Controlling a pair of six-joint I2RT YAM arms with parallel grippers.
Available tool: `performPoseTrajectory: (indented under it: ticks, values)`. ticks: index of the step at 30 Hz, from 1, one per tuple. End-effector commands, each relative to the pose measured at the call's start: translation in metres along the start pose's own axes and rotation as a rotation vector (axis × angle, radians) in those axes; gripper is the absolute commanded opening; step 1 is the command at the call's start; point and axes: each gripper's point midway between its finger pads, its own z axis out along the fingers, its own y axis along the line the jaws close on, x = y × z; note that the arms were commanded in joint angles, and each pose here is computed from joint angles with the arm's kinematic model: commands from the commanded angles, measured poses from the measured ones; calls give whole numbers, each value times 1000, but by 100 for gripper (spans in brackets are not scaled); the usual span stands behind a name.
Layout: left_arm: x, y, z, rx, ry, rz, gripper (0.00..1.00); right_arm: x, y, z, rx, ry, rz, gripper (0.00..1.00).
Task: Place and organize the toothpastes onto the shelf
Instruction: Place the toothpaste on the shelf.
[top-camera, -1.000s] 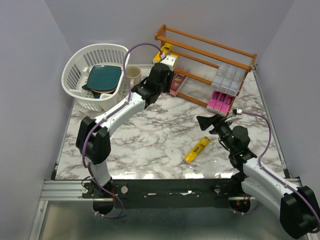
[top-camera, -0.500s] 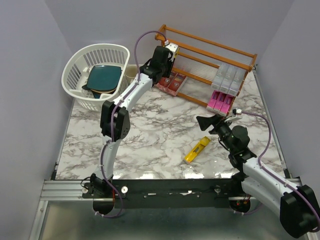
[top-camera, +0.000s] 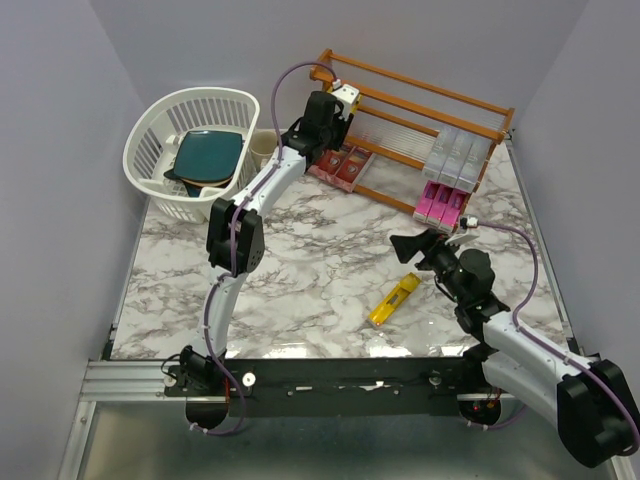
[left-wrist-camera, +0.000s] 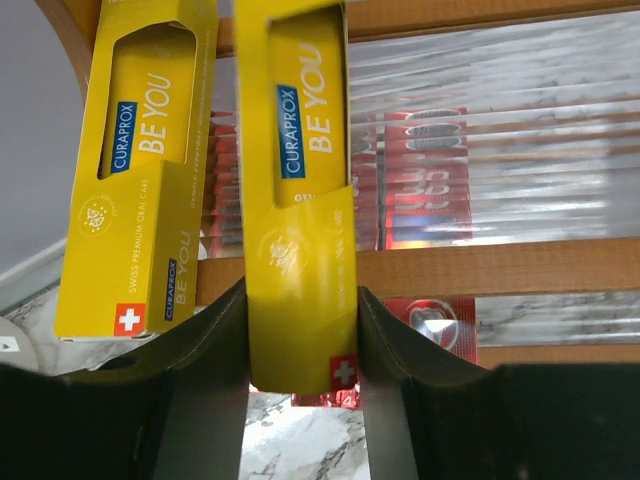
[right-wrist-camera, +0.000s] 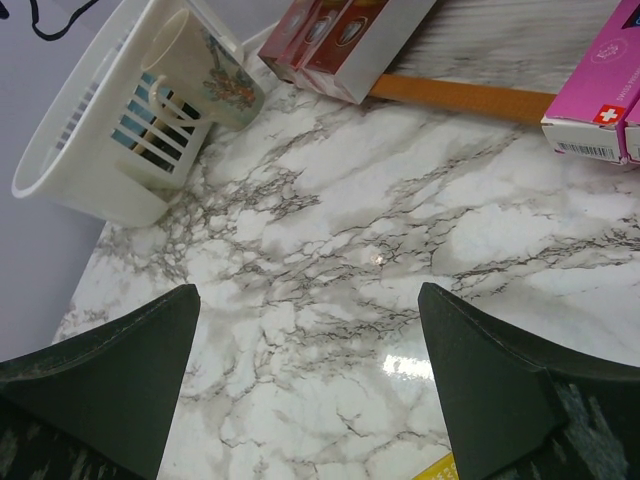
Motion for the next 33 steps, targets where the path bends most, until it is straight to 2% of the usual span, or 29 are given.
performPoseTrajectory:
  ticks: [1, 6, 11, 19, 25, 33]
  values:
    - [-16, 15, 11, -47, -84, 35, 53, -6, 7, 4, -23, -8, 4, 99]
    - [-17, 21, 10, -82, -94, 52, 61, -3, 7, 5, -24, 2, 5, 99]
    - [-18, 28, 6, -127, -114, 58, 62, -2, 7, 6, -25, 11, 8, 99]
    - [-25, 38, 1, -177, -134, 75, 53, 1, 6, 7, -23, 19, 10, 99]
    - [-30, 49, -1, -239, -157, 65, 52, 0, 7, 8, -27, 21, 7, 99]
    - [-39, 55, -3, -276, -193, 64, 63, 3, 7, 9, -28, 32, 9, 99]
